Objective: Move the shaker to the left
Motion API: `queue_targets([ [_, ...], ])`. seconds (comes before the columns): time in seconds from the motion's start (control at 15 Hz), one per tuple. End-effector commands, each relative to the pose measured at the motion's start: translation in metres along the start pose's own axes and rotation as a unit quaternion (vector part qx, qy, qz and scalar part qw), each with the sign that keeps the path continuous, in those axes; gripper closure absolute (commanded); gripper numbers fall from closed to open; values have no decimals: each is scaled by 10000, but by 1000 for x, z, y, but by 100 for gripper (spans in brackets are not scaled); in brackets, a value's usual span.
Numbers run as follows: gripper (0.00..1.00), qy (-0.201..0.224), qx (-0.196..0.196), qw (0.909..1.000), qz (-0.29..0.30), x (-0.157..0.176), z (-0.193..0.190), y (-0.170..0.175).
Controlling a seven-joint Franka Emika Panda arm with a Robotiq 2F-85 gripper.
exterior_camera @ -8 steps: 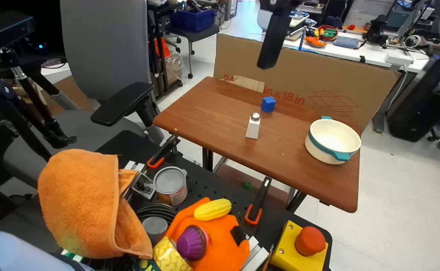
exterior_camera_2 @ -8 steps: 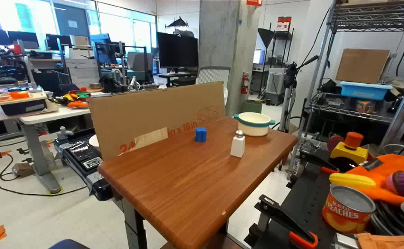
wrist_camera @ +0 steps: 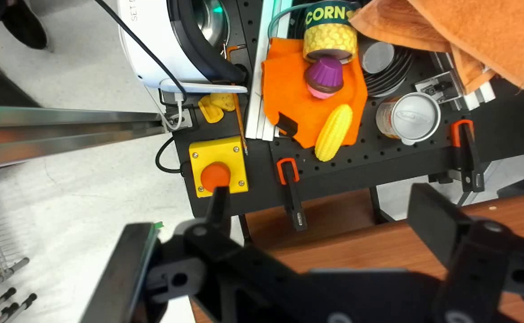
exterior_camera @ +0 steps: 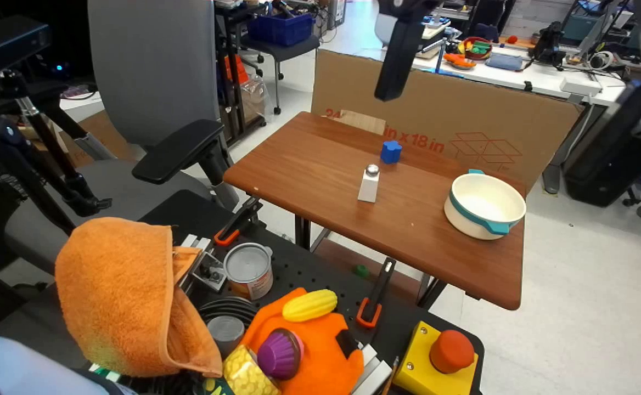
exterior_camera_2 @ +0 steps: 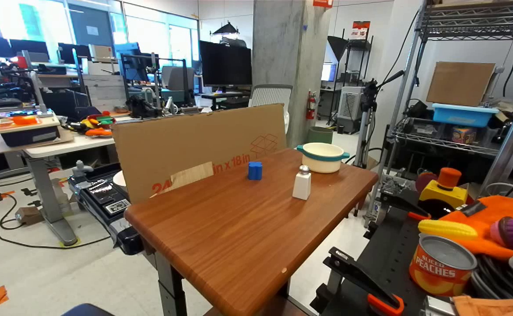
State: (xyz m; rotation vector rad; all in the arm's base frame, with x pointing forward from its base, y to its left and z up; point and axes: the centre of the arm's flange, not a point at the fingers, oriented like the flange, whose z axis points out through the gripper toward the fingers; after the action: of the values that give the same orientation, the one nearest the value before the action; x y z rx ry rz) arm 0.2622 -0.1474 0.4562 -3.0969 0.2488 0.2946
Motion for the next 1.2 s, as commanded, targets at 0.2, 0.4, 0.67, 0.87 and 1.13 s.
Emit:
queue_targets([
  [0.2,0,0,0,10000,0,0,0,0],
  [0.4,0,-37,84,9999,72,12,4,-2],
  [0.67,0,266,-3,9991,343,60,15,-7],
  [0.87,0,759,83,9964,362,115,21,-27],
  [1.13,0,1186,51,9929,61,180,59,-88],
])
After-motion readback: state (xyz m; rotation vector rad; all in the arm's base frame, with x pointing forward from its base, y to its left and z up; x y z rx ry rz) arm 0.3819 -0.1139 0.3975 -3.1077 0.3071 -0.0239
